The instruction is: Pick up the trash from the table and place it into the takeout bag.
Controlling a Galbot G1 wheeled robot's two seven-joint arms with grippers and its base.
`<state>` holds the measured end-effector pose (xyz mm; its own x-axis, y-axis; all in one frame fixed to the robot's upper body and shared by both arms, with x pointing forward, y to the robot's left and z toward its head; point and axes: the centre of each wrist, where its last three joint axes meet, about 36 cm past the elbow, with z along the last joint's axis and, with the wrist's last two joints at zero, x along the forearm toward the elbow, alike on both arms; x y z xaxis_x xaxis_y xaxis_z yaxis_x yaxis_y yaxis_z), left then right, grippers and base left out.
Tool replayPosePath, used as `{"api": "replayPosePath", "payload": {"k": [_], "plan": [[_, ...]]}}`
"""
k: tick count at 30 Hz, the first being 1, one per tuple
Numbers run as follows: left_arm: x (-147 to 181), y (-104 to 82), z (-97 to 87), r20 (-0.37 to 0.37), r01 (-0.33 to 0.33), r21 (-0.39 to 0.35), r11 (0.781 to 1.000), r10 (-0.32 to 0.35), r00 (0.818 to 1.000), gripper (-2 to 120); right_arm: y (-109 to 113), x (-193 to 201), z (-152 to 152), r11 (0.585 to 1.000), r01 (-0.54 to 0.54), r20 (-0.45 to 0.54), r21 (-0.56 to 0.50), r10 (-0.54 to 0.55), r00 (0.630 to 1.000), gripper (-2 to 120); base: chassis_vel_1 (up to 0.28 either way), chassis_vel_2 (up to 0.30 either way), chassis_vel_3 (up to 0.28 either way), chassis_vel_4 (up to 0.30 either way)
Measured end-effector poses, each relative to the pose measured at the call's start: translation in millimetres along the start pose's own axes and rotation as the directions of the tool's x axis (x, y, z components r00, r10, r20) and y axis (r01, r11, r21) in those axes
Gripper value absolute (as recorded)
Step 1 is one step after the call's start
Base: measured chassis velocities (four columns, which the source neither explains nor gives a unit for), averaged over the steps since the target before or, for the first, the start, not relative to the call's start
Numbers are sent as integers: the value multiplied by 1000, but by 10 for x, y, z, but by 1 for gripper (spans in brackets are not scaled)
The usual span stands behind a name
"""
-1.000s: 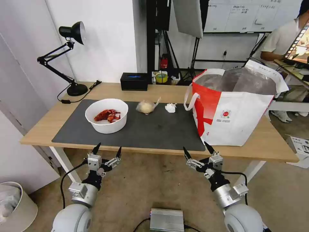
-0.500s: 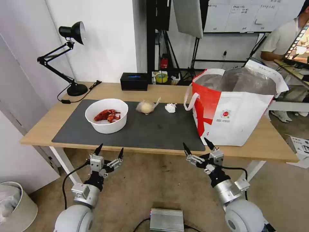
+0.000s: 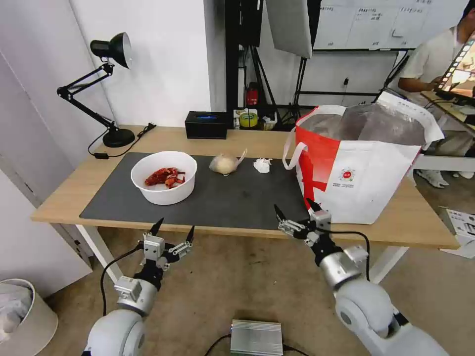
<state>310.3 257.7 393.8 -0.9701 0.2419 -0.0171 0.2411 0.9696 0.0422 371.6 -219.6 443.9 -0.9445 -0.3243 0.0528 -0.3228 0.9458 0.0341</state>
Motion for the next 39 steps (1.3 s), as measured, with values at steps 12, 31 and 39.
{"api": "replayPosePath", "payload": {"k": [12, 31, 39], "plan": [[22, 23, -32, 2, 11, -3, 1000, -11, 1000, 100, 55, -482, -390, 999, -19, -91, 36, 22, 996, 100, 0, 0, 0, 0], [128, 73, -96, -14, 40, -1, 999, -40, 999, 100, 462, -1199, -671, 989, -111, -240, 102, 133, 962, 100, 0, 0, 0, 0], [147, 56, -83, -19, 45, -2, 999, -45, 999, 100, 488, -1423, -672, 982, -160, -252, 104, 182, 950, 100, 0, 0, 0, 0]]}}
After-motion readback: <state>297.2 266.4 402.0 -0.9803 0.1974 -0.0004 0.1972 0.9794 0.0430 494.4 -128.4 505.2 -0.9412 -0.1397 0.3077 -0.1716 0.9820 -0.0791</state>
